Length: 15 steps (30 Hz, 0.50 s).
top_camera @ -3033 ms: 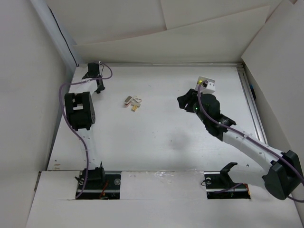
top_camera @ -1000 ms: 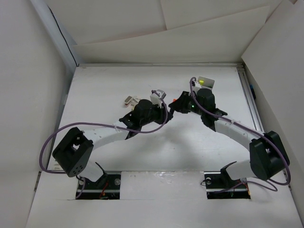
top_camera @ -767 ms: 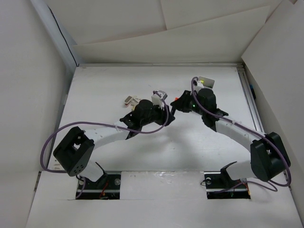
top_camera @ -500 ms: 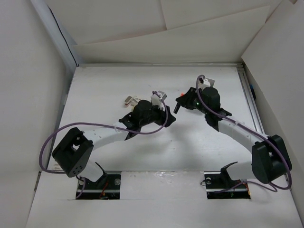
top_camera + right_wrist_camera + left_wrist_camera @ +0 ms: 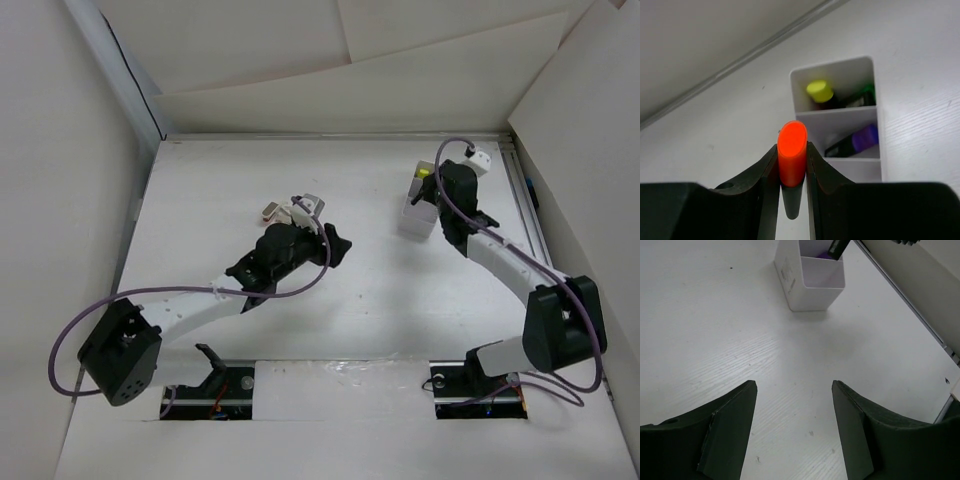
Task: Sort the stationery into containers
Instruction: Place the pen in the storage box.
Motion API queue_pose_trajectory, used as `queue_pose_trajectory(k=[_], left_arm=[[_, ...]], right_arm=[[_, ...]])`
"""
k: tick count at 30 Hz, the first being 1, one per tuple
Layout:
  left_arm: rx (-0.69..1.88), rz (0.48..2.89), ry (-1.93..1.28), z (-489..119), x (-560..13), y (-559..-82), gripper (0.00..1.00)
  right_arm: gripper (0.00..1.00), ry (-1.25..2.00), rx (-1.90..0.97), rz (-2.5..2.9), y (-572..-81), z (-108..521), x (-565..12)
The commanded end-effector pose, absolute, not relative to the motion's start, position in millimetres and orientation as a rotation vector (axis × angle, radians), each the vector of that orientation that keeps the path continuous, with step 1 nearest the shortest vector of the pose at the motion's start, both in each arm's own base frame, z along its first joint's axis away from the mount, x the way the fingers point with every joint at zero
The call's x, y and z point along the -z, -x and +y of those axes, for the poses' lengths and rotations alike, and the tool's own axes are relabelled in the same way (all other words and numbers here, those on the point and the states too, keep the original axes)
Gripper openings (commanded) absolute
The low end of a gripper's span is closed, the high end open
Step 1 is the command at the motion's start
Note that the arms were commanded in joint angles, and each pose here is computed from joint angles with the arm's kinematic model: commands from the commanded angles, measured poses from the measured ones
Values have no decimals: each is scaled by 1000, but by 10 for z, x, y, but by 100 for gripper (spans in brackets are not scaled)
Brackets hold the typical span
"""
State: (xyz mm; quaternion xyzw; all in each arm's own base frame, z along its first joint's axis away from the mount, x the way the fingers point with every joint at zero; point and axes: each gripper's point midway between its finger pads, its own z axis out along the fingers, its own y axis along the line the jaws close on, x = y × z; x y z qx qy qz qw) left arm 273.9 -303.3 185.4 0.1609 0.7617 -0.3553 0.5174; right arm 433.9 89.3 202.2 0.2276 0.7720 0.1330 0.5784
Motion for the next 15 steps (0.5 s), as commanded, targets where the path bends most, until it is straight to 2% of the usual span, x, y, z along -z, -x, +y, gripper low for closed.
queue_pose_trajectory(k=[1, 10, 15], left_arm=[[809, 1779, -261, -2814, -2023, -2878, 59], [717, 1797, -159, -2597, -2102, -2933, 59], [720, 1809, -135, -2587, -2083, -2934, 59]], right_arm=[[5, -642, -71, 1692, -4593, 513, -2232], [2, -708, 275, 1648, -4831, 268, -2112], [2, -704, 338, 1649, -4860, 296, -2068]])
